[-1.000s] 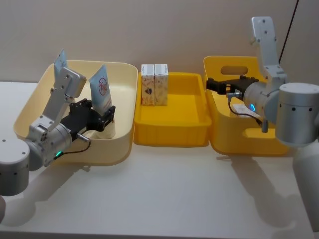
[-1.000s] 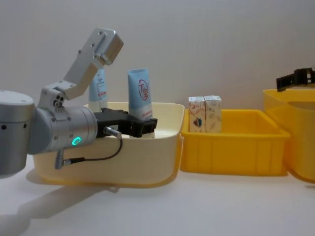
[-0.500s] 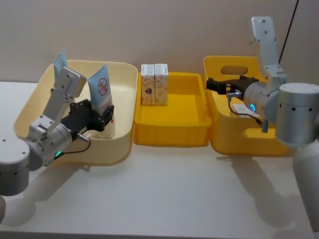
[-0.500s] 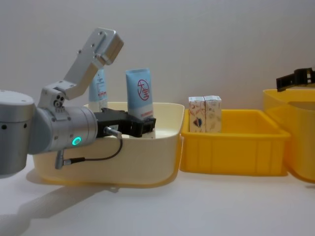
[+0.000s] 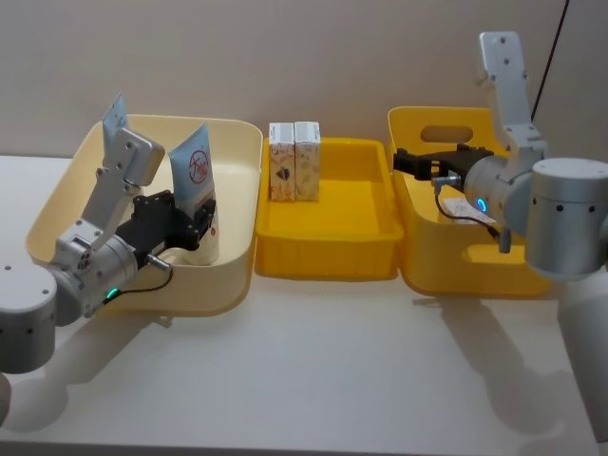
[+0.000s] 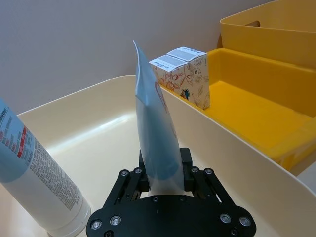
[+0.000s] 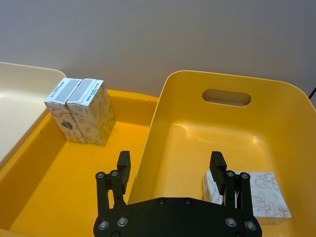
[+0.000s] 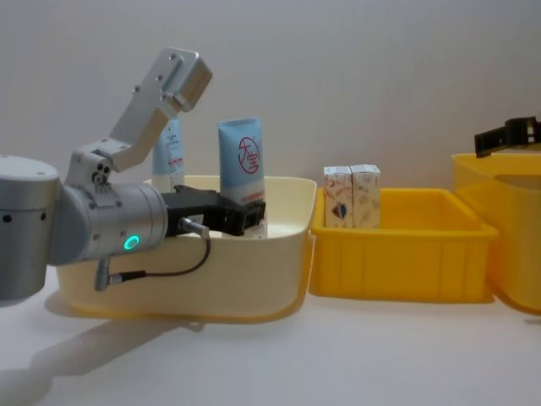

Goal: Bimanual collaborative sorting of washing and personal care products

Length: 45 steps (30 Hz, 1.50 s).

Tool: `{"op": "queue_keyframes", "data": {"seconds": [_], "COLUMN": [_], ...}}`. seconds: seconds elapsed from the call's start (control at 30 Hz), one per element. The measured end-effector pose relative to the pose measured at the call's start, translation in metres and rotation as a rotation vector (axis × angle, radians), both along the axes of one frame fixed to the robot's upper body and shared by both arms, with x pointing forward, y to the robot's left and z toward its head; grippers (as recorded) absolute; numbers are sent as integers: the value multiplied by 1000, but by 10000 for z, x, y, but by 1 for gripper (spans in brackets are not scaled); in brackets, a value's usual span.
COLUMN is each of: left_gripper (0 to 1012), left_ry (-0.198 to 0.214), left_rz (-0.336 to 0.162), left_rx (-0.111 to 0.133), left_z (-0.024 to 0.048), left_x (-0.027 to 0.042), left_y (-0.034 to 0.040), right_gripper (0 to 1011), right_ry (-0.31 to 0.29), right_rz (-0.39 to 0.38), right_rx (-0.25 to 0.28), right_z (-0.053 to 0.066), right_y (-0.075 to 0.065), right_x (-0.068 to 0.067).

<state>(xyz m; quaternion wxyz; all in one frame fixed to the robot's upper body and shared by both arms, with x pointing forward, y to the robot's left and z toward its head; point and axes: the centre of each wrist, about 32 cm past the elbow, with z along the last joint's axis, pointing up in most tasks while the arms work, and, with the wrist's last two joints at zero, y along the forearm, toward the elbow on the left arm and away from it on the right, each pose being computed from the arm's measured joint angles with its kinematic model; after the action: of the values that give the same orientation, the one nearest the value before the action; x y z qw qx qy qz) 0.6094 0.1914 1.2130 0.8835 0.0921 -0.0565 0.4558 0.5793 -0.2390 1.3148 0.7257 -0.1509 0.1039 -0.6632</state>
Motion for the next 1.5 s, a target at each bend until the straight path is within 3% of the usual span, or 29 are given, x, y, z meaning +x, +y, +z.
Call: {"op": "queue_keyframes", "data": {"seconds": [1.5], "left_gripper": [353], "left_ry": [0], "left_rz": [0], "left_rx": [0], "left_z": [0], "left_x": [0], "left_y": [0], "right_gripper": [1001], "right_ry": [0], "right_rz": [0], "right_rx": [0], "right_z": [0], "right_y": [0], "right_x": [0]}}
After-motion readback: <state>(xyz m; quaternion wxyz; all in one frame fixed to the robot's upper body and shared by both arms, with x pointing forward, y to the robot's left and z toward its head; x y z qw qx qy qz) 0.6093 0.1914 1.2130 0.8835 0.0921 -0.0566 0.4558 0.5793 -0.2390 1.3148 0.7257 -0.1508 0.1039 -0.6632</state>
